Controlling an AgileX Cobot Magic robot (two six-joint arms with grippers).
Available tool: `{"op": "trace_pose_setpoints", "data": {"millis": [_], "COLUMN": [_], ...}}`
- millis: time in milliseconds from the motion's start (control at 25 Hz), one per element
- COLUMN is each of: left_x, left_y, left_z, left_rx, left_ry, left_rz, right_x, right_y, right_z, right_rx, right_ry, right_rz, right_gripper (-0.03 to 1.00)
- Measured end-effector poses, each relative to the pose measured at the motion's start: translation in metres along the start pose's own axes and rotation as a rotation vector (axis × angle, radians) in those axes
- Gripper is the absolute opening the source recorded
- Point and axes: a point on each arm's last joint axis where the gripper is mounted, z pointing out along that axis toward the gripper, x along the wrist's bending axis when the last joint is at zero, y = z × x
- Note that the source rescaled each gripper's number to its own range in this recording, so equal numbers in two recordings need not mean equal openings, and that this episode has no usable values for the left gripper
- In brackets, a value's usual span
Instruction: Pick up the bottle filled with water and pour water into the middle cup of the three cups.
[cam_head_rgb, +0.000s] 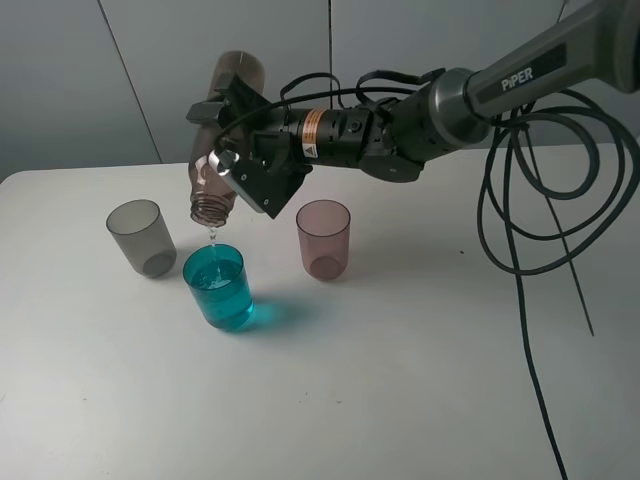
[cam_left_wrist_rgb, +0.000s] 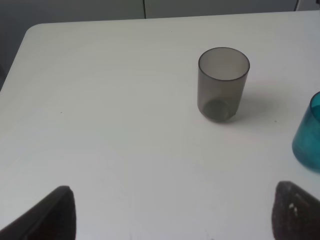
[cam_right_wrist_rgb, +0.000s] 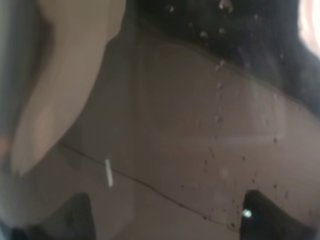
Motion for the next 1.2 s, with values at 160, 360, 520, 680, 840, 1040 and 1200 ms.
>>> {"op": "trace_pose_setpoints", "data": {"millis": [160,360,520,680,840,1040,1200], "left_x": [0.0,0.0,0.0,0.0,0.0,0.0,0.0], "left_y": [0.0,0.0,0.0,0.0,0.0,0.0,0.0], "left_z": [0.0,0.0,0.0,0.0,0.0,0.0,0.0], "left_rx": [0.0,0.0,0.0,0.0,0.0,0.0,0.0], "left_ry": [0.0,0.0,0.0,0.0,0.0,0.0,0.0], "left_rz": [0.0,0.0,0.0,0.0,0.0,0.0,0.0], "right_x": [-0.002,-0.005,-0.004,-0.004,-0.003,-0.011,-0.027], "right_y": [0.006,0.012,0.012,0.012,0.011,0.004,-0.021], "right_z": [0.002,0.004,0.003,0.003,0.003,-0.001,-0.019], "right_rx": [-0.036,-0.065,-0.068,-0.074,-0.059,-0.015,0.036], "right_ry": [-0.01,-0.014,-0.012,-0.005,0.027,0.049,-0.002], "right_rz": [-0.035,-0.062,-0.025,0.151,0.383,0.715,1.046], "right_gripper": [0.03,0.03,0.03,0.03,0.03,0.03,0.03]}}
